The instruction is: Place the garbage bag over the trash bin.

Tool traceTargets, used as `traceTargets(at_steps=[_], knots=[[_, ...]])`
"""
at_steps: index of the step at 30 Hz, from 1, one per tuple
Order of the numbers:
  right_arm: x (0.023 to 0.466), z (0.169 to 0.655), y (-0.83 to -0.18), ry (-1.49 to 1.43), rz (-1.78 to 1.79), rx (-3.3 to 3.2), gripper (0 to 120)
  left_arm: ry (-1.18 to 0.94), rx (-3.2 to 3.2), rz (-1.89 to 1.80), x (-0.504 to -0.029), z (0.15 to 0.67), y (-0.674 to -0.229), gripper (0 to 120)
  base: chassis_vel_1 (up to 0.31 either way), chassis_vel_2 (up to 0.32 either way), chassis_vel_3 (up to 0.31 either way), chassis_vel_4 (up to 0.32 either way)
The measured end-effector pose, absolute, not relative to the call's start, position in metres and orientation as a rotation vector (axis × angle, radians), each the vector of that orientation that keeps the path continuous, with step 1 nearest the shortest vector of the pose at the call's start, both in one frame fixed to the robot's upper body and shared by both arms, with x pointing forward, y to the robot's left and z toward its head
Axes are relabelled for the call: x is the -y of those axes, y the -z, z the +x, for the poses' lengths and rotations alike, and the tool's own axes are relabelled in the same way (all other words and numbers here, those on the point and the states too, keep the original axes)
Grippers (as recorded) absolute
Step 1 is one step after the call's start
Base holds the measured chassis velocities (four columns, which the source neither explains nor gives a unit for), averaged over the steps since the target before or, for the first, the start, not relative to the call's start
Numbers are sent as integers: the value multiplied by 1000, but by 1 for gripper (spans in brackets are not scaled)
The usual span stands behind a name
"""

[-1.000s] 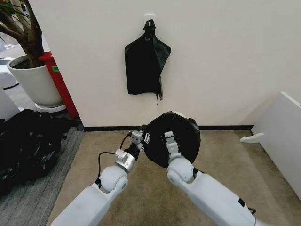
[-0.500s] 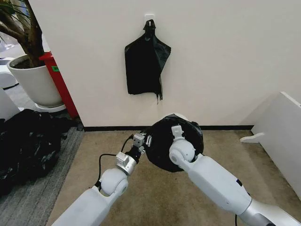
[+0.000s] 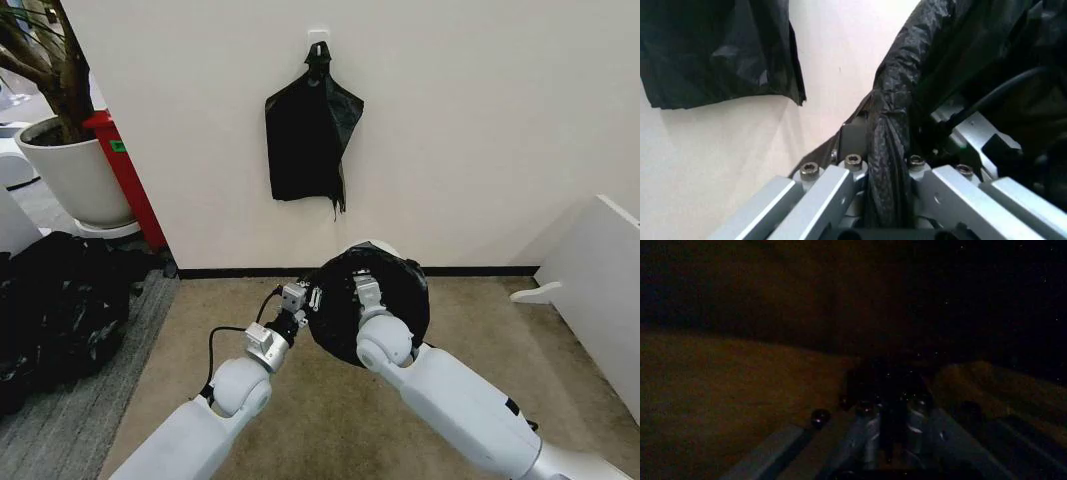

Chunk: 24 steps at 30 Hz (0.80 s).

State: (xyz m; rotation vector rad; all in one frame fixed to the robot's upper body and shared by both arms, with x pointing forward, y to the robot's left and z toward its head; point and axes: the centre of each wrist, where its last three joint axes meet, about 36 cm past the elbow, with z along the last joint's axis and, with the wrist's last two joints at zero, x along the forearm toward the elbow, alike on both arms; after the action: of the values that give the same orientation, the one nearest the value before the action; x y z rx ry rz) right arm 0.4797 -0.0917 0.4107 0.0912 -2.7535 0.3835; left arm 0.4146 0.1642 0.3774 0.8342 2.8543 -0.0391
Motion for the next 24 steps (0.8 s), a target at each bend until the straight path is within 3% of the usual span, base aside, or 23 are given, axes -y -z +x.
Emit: traceTargets(at_steps=[12, 24], knots=[[103, 488, -414, -527, -110, 2614, 0, 80, -2835, 788, -173, 424, -388, 1, 0, 0, 0, 0], [103, 435, -394, -381, 309, 2938, 0, 153, -2904, 717, -179, 434, -385, 1, 0, 0, 0, 0]])
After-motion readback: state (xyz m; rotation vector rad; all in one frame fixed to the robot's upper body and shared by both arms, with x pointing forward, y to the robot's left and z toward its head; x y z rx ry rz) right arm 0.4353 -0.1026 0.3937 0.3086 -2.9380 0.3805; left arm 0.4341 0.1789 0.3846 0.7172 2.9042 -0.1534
